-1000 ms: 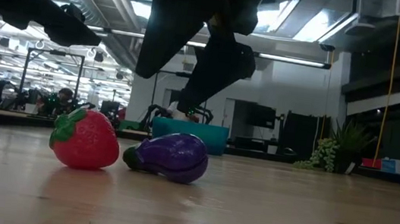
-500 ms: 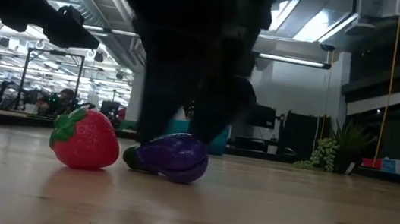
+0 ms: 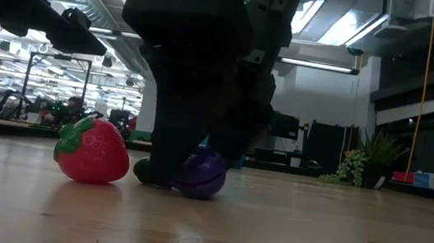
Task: Pick and placing Produce into tupperware
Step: Put the eggplant into the blue bin
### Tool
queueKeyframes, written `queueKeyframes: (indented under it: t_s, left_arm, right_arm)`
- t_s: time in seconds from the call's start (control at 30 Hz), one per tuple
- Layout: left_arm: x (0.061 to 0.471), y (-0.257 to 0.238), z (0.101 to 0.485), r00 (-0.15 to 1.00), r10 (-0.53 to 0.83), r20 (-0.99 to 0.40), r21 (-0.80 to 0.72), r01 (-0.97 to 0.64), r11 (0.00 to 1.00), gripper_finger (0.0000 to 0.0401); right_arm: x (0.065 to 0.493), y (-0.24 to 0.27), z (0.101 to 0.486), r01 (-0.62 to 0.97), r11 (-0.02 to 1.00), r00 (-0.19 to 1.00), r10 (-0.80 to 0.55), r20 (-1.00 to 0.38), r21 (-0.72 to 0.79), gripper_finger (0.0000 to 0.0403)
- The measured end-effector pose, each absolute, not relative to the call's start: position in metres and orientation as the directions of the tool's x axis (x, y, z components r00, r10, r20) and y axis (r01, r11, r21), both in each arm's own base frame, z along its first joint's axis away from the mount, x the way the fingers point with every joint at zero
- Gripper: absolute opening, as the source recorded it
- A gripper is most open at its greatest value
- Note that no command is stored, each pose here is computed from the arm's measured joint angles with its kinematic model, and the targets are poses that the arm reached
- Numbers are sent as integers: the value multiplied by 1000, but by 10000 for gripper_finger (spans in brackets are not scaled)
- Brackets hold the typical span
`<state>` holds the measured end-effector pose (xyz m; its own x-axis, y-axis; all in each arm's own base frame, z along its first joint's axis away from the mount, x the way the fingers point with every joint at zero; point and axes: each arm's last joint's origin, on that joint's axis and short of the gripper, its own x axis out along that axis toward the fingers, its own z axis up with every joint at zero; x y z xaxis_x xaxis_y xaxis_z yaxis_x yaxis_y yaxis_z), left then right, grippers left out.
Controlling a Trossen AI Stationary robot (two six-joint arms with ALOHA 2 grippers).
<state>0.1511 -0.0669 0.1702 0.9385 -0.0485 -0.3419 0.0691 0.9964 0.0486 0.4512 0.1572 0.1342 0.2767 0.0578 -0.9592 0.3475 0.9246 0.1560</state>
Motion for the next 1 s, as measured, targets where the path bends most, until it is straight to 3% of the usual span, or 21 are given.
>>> queueKeyframes:
  t_s: [0.33, 0.57, 0.83, 1.0]
  left_arm:
    - [151, -67, 170, 937, -48, -345, 50, 69, 996, 318]
    - [151, -67, 170, 936, -47, -348, 51, 69, 996, 318]
    - [151, -67, 169, 935, -47, -351, 53, 70, 996, 318]
    - [151, -67, 169, 935, -47, -351, 53, 70, 996, 318]
  right_arm:
    - [451, 156, 128, 346, 928, 257, 51, -965, 141, 337]
    - [451, 153, 125, 349, 928, 243, 42, -969, 128, 267]
    - [449, 151, 125, 355, 929, 223, 29, -974, 108, 154]
    - [448, 150, 124, 356, 928, 214, 28, -976, 105, 150]
